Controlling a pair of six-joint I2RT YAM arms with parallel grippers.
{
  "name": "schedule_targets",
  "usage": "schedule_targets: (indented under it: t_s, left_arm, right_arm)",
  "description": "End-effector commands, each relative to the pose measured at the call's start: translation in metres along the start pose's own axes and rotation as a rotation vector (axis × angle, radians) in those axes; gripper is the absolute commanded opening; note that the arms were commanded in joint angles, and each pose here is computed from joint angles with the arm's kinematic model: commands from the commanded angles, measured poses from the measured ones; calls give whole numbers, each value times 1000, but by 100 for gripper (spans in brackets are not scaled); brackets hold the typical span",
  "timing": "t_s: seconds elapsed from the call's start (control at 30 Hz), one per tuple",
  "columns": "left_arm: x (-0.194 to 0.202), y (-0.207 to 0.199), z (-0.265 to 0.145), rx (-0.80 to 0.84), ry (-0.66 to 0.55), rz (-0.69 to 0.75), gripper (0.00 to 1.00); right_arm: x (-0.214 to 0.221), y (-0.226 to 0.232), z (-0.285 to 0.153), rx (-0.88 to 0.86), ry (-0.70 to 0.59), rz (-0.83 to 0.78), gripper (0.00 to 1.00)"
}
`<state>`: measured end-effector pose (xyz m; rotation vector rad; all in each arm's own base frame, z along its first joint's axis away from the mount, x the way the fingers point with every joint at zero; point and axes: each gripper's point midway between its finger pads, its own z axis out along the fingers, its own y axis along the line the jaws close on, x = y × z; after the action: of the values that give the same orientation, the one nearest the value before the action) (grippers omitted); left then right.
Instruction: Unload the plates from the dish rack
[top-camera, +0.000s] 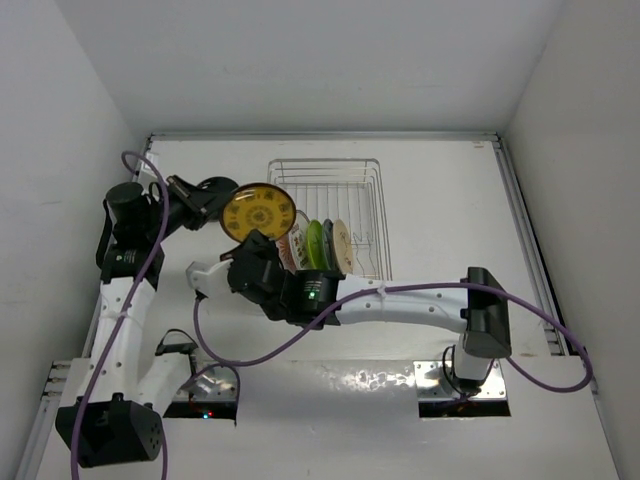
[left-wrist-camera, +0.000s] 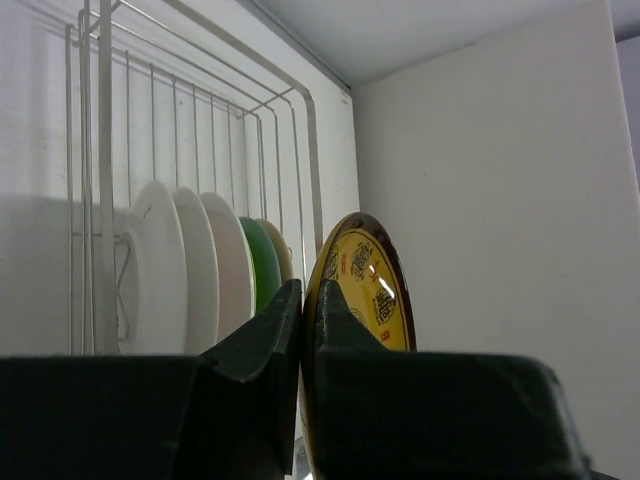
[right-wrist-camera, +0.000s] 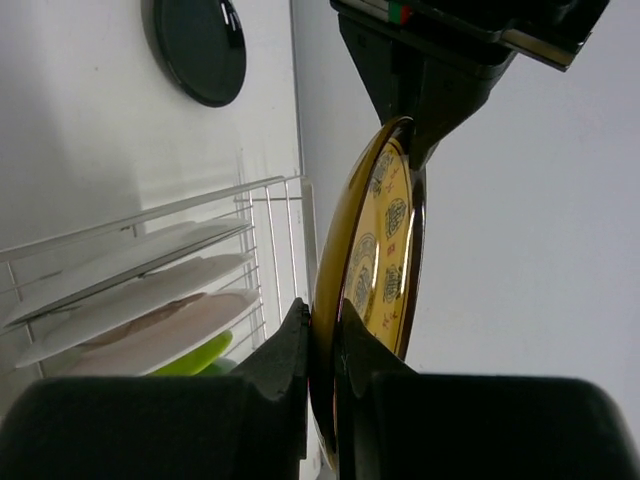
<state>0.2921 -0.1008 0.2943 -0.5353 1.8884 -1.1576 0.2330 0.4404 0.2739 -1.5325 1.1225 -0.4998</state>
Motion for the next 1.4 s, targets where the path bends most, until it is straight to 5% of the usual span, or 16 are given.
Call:
schedule_targets:
  t_s: [0.0,0.07,0.1,0.13,0.43,0.57,0.87,1.37]
  left_arm:
    - [5,-18,-5,64,14,24,0]
    - [-4,-16,-4,45,-38,18,0]
    - [-6,-12,-3,32,-57,9,0]
    - [-11,-10,-2,18,-78,2,0]
    - [-103,61,8,-363,-484,-72,0]
    - [-136,104,27,-503,-578,-87,0]
    - [-187,165,69,-673,-671,-25,0]
    - [-160,250,78,-891,-579,-77,6]
  right_arm:
    - [-23,-37,1,99,-71,91,15]
    - [-18,-40,2,106,-67,148,43]
    - [-14,-40,2,105,-61,172,85]
    - [-8,-41,3,109,-56,238,99]
    - [77,-95,-39,87,-48,914,99]
    - [106,-103,-74,111,-45,1085,99]
    - [144,-80,-115,102,9,1136,99]
    - [158,-43,-91,60,115,1159,99]
